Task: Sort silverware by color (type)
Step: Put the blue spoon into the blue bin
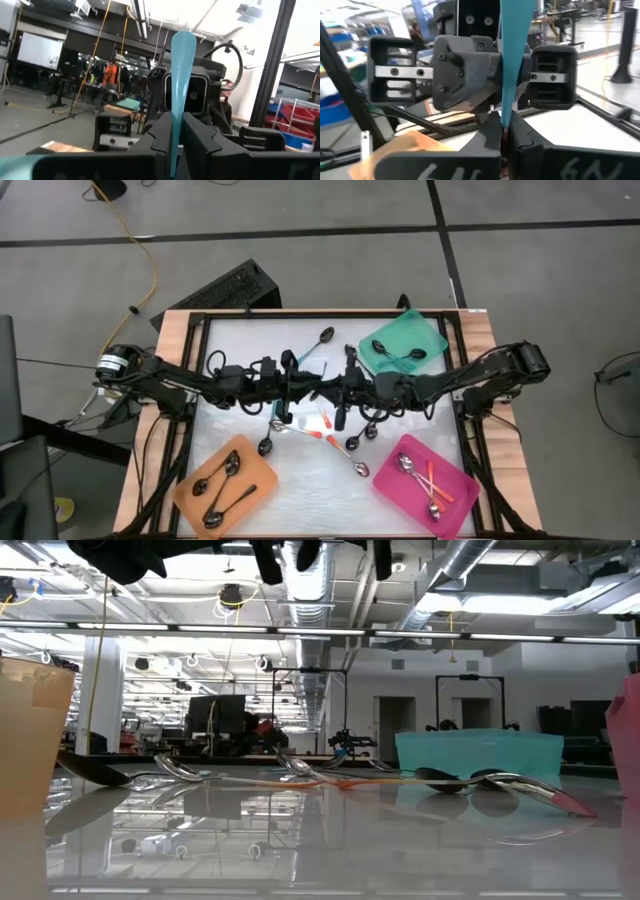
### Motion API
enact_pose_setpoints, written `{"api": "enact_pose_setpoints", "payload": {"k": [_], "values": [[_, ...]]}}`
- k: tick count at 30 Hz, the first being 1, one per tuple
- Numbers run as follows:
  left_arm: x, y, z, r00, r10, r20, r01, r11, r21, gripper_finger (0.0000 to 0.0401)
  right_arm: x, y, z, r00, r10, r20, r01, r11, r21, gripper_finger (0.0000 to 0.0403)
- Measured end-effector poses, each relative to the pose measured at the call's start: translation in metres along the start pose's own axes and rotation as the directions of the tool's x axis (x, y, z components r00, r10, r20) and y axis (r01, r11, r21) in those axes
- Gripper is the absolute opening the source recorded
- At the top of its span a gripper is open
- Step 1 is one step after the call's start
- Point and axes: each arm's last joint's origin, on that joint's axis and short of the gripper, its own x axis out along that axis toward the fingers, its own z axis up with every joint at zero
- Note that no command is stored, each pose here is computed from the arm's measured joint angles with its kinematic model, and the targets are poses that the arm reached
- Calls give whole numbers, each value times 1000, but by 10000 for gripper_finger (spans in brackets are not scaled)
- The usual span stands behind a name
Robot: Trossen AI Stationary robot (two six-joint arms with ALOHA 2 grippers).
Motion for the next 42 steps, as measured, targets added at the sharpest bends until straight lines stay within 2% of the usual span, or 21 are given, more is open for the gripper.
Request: {"api": "enact_pose_setpoints", "payload": {"k": [9,12,14,18,21,25,31,33,36,42], "values": [[0,0,0,1000,13,-9,-13,1000,-28,130,-33,-14,27,982,-174,-72,170,984,-58,9],[0,0,-2,1000,18,-26,-19,999,-47,155,-50,-23,35,955,-275,-115,263,959,-109,9],[-1,0,-5,998,22,-56,-26,997,-69,164,-61,-34,39,918,-373,-136,350,922,-165,9],[-1,2,-10,993,37,-111,-48,994,-101,169,-78,-61,35,787,-575,-224,507,810,-296,9],[-1,2,-13,990,45,-134,-59,992,-109,169,-86,-86,25,654,-686,-317,581,725,-370,9],[-2,3,-15,986,50,-157,-67,992,-104,170,-87,-113,8,490,-775,-400,632,631,-449,9],[-2,4,-17,981,57,-183,-76,992,-100,170,-81,-147,-30,309,-832,-461,681,531,-503,9],[-2,4,-18,981,55,-187,-75,992,-100,170,-82,-157,-43,252,-838,-484,696,504,-511,9],[-3,4,-20,976,49,-211,-71,993,-98,170,-82,-168,-57,189,-836,-515,691,486,-535,9],[-3,4,-21,972,54,-227,-78,992,-95,170,-81,-185,-82,102,-821,-561,677,471,-566,9]]}}
